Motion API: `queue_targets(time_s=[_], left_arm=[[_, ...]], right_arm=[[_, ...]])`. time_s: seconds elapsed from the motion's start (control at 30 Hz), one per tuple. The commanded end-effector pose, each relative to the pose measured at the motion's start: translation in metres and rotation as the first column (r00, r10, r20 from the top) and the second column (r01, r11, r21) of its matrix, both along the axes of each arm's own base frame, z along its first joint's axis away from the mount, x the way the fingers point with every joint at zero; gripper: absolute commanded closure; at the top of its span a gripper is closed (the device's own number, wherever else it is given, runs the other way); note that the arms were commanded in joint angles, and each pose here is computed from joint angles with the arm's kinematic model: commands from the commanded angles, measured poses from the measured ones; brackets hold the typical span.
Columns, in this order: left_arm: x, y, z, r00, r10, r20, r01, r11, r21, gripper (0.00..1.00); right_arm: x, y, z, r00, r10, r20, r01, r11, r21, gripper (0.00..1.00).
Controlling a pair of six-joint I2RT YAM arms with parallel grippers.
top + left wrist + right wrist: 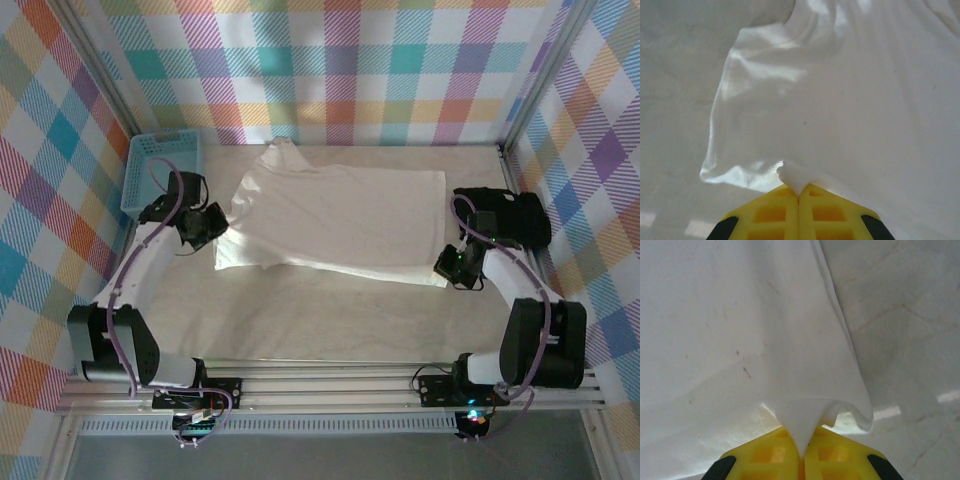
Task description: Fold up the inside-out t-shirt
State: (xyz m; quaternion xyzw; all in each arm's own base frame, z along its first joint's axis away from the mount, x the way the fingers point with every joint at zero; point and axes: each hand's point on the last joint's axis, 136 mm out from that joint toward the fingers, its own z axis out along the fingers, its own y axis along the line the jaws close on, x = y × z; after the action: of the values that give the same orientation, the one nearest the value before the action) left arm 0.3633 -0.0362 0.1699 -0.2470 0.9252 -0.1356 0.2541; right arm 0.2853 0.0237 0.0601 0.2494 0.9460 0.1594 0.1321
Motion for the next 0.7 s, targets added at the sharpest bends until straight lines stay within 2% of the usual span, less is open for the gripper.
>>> queue_targets(time_s=[0.0,0.27,0.67], left_arm=[[0.031,0.0,0.014,0.998,-0.002,0.069,0.003,1.0,-0.018,1.0],[0.065,-0.002,0.004,0.999,-0.022,0.045,0.023,1.0,-0.008,1.0],[0.102,-0.002,-0.008,0.999,-0.046,0.018,0.046,0.999,0.015,1.0]], right_arm=[[0.023,-0.003,0.011,0.997,0.031,0.066,-0.031,0.999,-0.01,0.9],[0.055,-0.013,0.022,0.995,0.044,0.095,-0.04,0.998,-0.044,0.89],[0.092,-0.016,0.015,0.995,0.053,0.081,-0.05,0.998,-0.042,0.88]])
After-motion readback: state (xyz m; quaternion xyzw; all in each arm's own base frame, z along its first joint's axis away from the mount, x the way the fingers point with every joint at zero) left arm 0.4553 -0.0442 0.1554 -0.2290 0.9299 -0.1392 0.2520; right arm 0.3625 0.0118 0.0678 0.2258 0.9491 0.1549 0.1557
